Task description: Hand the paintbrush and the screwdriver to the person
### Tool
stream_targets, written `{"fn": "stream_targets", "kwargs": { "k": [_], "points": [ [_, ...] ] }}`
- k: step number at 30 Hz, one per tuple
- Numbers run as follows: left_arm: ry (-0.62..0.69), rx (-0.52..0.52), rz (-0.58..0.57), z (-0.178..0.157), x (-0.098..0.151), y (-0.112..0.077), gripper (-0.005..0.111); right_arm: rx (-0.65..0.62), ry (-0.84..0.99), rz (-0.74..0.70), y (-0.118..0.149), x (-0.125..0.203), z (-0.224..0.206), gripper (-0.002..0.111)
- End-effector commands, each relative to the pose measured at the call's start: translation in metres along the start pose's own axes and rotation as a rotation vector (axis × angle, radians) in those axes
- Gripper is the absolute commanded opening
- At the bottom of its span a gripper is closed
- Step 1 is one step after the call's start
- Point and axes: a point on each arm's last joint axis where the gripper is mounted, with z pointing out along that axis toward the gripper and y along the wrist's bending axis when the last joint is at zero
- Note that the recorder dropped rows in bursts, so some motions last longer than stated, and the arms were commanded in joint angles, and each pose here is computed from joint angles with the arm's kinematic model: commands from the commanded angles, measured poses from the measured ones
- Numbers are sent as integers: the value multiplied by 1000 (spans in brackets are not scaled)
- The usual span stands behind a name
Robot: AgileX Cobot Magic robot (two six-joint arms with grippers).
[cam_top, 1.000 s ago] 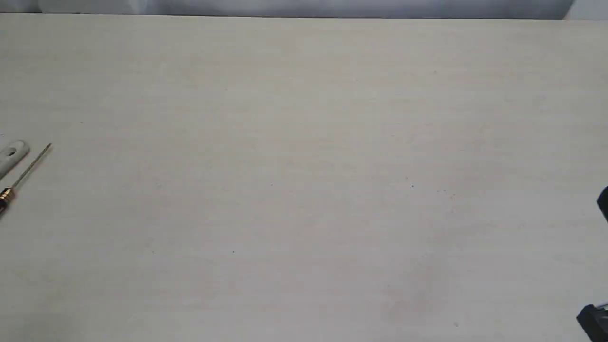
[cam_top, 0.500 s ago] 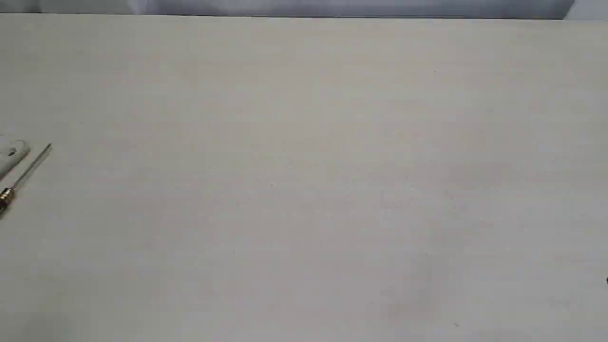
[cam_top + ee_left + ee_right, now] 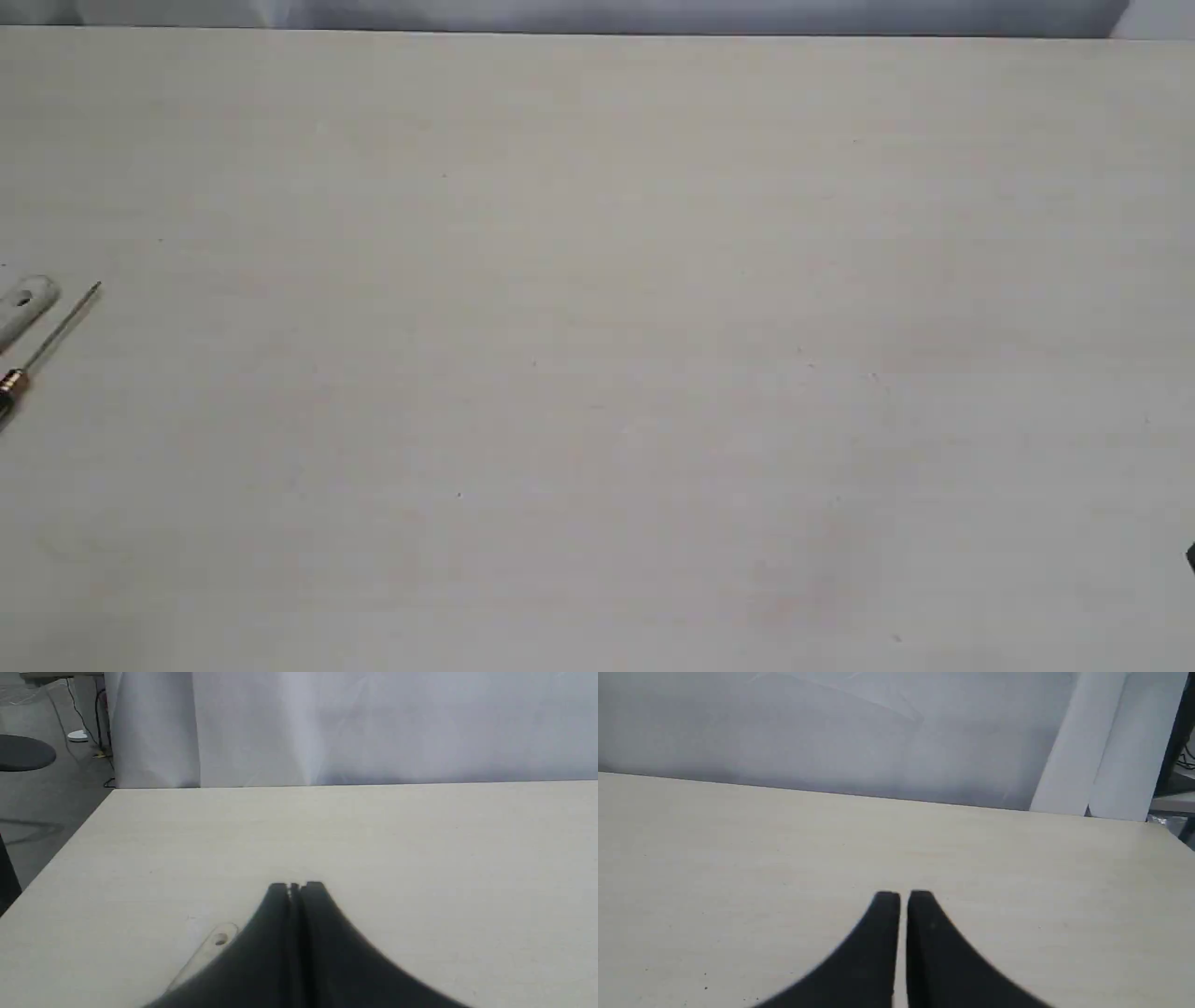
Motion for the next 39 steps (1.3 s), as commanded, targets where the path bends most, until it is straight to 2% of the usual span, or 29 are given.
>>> {"fn": "stream_targets", "kwargs": {
  "k": [1, 39],
  "points": [
    [-5, 2, -2, 0, 0, 0, 0, -3, -2, 7, 0, 1, 0, 4],
    [-2, 3, -6, 0, 0, 0, 0, 14, 1, 25, -1, 1, 0, 4]
  ]
}}
